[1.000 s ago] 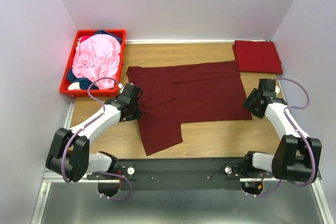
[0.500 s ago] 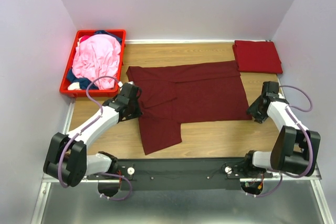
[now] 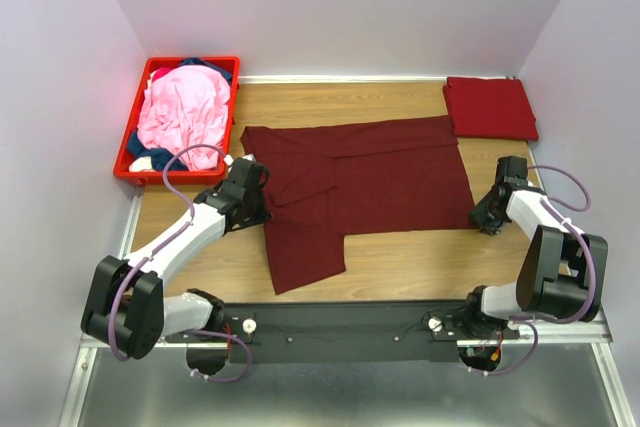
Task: Fold and stack the t-shirts
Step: Fold the tshirt
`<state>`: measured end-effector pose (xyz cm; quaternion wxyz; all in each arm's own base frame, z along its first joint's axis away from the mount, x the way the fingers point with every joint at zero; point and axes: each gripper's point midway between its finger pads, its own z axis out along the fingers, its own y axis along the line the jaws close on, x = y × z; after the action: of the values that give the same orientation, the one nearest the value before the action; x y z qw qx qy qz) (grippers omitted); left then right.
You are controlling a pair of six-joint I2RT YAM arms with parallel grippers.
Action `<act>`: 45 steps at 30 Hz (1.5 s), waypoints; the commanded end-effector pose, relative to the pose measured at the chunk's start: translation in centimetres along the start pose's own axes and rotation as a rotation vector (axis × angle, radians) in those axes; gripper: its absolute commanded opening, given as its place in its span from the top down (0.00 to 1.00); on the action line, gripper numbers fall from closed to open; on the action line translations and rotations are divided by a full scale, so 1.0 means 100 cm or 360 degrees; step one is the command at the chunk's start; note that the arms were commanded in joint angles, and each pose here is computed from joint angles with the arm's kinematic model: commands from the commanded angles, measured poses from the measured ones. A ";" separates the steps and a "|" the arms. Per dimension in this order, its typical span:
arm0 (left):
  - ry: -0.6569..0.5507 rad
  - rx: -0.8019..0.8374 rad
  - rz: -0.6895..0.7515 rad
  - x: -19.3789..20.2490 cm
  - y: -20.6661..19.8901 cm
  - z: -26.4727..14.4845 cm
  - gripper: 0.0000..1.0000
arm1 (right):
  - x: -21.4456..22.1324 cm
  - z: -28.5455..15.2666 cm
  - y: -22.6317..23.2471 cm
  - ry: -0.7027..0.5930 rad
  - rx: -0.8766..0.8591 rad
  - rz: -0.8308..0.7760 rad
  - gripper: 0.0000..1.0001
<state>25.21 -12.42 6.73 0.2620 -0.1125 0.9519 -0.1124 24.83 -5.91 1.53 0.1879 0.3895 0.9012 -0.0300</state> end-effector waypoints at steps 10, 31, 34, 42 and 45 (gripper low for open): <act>-0.0023 0.0041 0.0006 -0.003 -0.005 -0.015 1.00 | 0.003 -0.010 -0.005 -0.0065 -0.0028 0.0063 0.99; -0.0166 -0.0073 0.0078 -0.061 0.008 -0.015 1.00 | -0.082 -0.039 0.068 -0.0201 -0.0339 0.0069 0.99; -0.0196 -0.0092 0.0076 -0.079 0.012 -0.012 1.00 | -0.094 -0.033 0.076 -0.0200 -0.0340 0.0081 0.99; -0.0183 -0.0126 0.0099 -0.103 0.019 0.008 1.00 | -0.119 -0.022 0.111 -0.0174 -0.0486 0.0096 0.99; -0.0147 -0.0143 0.0124 -0.106 0.021 0.018 1.00 | -0.131 -0.019 0.119 -0.0191 -0.0501 0.0087 0.99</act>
<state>33.51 -8.28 10.26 0.3069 -0.1093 0.9433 -0.0644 38.33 -5.83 7.92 0.2747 0.3797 0.8799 0.0779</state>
